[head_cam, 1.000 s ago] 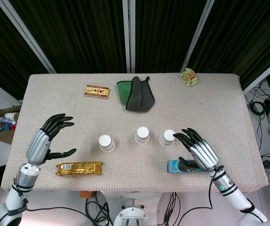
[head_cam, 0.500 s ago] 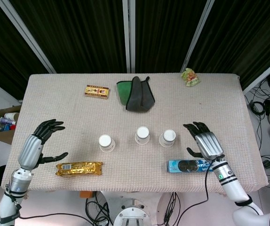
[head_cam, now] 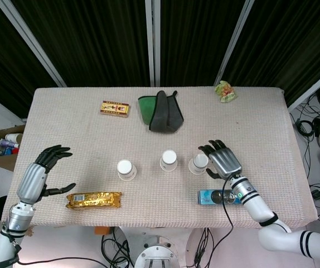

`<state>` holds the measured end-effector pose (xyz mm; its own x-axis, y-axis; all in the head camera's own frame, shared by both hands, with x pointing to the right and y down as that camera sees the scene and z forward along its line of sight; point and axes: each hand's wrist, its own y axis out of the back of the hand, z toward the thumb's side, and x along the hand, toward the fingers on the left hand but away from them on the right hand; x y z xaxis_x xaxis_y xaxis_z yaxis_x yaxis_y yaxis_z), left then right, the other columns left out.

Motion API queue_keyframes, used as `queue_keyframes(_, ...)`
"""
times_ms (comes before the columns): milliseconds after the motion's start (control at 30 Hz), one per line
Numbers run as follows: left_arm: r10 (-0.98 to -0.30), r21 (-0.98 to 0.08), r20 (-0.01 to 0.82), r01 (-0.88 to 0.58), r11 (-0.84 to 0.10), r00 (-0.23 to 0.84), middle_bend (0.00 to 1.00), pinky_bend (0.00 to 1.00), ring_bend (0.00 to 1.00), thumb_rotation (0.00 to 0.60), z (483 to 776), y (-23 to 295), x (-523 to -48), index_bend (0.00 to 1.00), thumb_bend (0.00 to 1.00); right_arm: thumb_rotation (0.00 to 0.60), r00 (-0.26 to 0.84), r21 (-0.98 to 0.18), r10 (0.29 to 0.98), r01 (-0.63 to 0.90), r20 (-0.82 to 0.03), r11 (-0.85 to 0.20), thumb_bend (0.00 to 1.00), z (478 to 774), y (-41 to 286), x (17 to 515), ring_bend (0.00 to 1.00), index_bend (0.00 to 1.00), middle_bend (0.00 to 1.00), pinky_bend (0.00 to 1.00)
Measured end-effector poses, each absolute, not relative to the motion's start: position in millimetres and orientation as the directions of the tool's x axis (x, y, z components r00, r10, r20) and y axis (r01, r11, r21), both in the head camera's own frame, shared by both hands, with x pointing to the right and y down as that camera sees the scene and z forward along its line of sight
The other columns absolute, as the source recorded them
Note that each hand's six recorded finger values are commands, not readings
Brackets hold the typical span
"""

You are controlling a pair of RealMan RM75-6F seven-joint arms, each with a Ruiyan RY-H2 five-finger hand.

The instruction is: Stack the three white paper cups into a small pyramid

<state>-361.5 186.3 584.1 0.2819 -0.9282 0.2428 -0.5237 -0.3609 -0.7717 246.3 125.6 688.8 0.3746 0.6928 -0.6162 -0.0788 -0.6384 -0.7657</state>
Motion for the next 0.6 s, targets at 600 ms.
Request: queue_keyframes(600, -0.93, -0.776, 0.255, -0.519, -0.36, 0.264, 0.2, 0.15, 0.12, 0.6, 585, 187, -368, 0.26, 0.0, 0.6, 0.425, -0.777, 0.685, -0.073, -0.592, -0.626, 0.38, 700, 121, 225, 0.16, 0.36, 0.35, 0.16)
